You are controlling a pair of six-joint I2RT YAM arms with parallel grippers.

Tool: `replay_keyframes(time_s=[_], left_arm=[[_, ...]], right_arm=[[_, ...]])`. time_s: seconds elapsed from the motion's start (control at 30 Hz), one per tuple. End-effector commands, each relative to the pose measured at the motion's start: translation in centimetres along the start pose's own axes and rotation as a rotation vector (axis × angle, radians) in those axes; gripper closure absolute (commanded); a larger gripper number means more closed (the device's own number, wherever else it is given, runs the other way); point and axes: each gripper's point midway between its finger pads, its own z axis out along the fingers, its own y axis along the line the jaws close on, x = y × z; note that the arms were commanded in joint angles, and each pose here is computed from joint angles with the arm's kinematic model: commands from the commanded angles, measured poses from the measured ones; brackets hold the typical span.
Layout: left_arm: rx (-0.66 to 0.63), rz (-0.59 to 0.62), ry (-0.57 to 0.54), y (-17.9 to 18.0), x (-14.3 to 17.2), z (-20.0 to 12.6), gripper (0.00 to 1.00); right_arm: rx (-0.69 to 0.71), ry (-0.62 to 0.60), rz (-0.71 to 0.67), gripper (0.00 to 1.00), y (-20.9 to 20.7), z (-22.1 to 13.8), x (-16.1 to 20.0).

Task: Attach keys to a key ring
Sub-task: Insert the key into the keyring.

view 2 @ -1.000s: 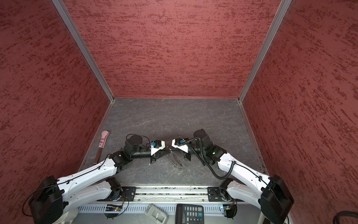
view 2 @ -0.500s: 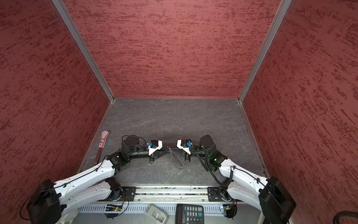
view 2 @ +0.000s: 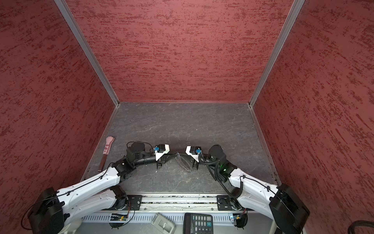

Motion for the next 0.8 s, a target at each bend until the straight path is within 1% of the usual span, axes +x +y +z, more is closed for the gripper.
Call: replay_keyframes(time_s=[0.0,0.07,0.13,0.3,0.43,0.53,0.67,0.77], left_arm=[[-0.087,-0.012,-0.034,1.5,-0.8,-0.9,0.75],[-0.128,-0.037,-0.048,2.4,-1.1,-1.4,0.69],[-0.152,-0.059,-0.039,3.0,-0.8,-1.5,0.65],[-0.155,-0.109,0.036,3.8,0.2,-0.8,0.61],[-0.105,-0.137,0.078,3.4,0.6,-0.1,0.58],[-0.049,-0.112,0.077,2.2,0.9,-0.1,0.58],[0.049,-0.01,0.027,0.1,1.1,-0.2,0.59],[0.09,0.011,0.027,-0.6,1.2,-0.3,0.6]], right_arm=[[-0.004,0.044,-0.085,1.0,-0.2,0.1,-0.9],[0.022,0.123,-0.086,1.0,-0.9,0.3,0.2],[0.052,0.177,-0.093,1.0,-1.6,0.2,0.9],[-0.004,0.172,-0.118,1.0,-0.6,0.1,0.7],[-0.056,0.201,-0.126,1.0,0.2,0.3,1.7],[-0.07,0.221,-0.141,1.0,0.4,0.2,2.1],[-0.107,0.234,-0.157,1.0,1.0,0.0,2.3],[-0.131,0.241,-0.161,1.0,1.4,0.0,2.4]])
